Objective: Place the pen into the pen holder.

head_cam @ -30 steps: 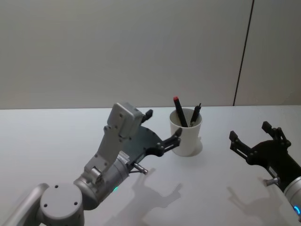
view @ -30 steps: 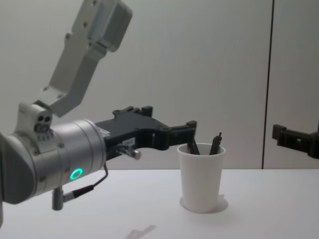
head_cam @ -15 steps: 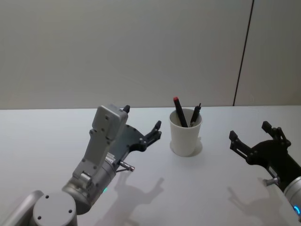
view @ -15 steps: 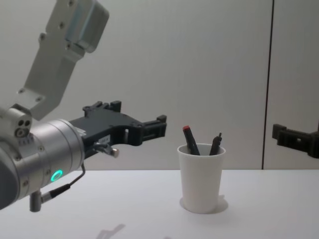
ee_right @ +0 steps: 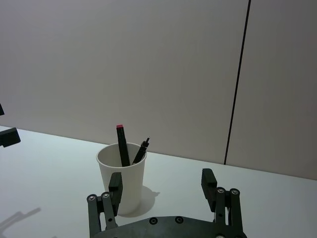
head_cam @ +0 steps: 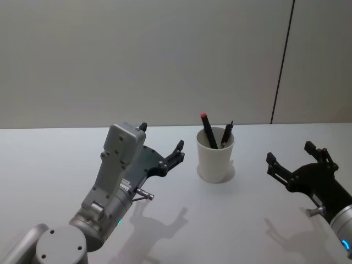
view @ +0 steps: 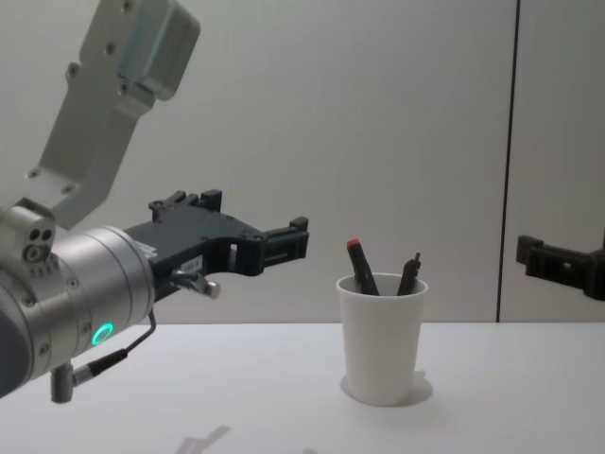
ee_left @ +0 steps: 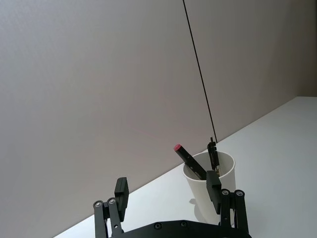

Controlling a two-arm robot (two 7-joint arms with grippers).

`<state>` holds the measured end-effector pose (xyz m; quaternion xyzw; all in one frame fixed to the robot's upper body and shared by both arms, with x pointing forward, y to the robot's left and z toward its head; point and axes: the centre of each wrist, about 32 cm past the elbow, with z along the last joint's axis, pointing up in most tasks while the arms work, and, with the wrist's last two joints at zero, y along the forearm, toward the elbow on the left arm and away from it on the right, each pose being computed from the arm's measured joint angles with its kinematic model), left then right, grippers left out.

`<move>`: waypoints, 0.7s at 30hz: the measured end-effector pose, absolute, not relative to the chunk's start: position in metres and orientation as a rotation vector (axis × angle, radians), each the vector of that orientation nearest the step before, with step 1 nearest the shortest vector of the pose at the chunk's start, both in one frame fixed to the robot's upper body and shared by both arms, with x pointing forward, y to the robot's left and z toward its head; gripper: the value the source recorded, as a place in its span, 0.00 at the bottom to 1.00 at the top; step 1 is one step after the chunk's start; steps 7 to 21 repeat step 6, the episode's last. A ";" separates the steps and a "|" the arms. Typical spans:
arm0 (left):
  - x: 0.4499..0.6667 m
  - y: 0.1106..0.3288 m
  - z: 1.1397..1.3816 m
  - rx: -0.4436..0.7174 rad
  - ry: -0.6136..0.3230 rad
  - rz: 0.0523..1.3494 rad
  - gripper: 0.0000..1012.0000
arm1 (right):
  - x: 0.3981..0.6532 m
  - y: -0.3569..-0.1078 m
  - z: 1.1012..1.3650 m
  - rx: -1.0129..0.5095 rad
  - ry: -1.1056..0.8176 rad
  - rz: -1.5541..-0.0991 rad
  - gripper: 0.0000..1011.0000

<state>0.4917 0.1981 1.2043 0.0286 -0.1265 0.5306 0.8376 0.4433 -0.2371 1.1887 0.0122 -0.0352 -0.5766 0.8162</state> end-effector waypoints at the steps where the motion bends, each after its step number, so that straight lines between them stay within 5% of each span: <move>1: 0.492 0.198 1.204 0.061 -0.268 1.123 0.99 | 0.443 -0.237 1.189 0.026 -0.075 -1.230 0.99; 21: 0.492 0.198 1.204 0.060 -0.268 1.123 0.99 | 0.443 -0.237 1.189 0.026 -0.075 -1.230 0.99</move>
